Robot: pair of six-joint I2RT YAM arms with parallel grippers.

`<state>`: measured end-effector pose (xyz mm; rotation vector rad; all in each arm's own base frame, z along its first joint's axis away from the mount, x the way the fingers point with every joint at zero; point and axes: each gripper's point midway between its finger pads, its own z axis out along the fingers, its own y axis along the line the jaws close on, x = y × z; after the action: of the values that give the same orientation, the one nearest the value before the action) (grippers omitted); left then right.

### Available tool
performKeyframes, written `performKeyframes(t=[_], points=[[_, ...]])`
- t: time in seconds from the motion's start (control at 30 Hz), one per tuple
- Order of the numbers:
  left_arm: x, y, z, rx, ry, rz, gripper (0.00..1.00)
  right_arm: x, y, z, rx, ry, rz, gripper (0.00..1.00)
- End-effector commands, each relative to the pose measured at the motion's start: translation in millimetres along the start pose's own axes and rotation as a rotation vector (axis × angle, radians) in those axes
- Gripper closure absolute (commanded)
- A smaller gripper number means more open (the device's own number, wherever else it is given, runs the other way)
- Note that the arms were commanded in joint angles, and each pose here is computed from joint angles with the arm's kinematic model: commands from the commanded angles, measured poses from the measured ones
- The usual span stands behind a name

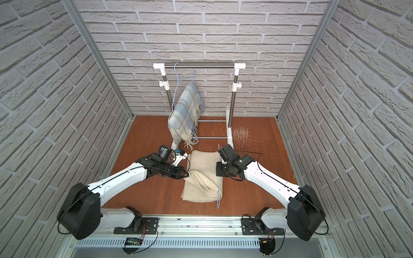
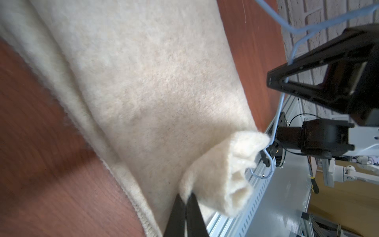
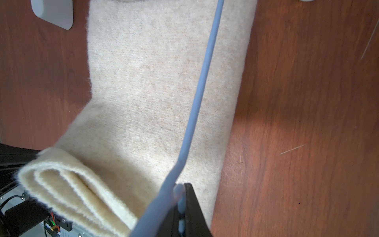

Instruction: Hang the scarf on the hanger

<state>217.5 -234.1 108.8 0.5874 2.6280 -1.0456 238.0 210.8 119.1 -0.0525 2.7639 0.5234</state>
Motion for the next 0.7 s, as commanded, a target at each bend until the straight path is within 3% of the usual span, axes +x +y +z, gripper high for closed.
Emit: performKeyframes(t=[0.0,0.07,0.17,0.27,0.3,0.4,0.67], points=[[12.5,-6.7,6.7,-0.011,0.045,0.075,1.00,-9.2,4.7,-21.5,0.005,-0.018,-0.027,0.97],[20.5,-10.5,11.0,-0.021,0.075,0.108,1.00,-12.4,10.0,-28.0,0.000,-0.012,-0.037,0.97],[25.0,-5.3,12.6,-0.083,0.101,0.120,0.85,-18.2,14.9,-39.9,0.005,-0.018,-0.048,0.97],[18.9,5.2,5.5,-0.161,0.085,0.109,0.82,-22.1,19.4,-54.3,0.013,-0.020,-0.066,0.97],[16.3,8.2,2.3,-0.178,0.075,0.102,0.83,-24.5,23.0,-59.7,0.008,-0.025,-0.074,0.97],[13.8,23.6,-5.3,-0.253,0.068,0.082,1.00,-29.5,30.8,-73.4,-0.001,-0.036,-0.098,0.97],[9.5,42.5,-4.7,-0.333,0.075,0.046,1.00,-45.7,52.8,-107.0,-0.039,-0.083,-0.152,0.97]])
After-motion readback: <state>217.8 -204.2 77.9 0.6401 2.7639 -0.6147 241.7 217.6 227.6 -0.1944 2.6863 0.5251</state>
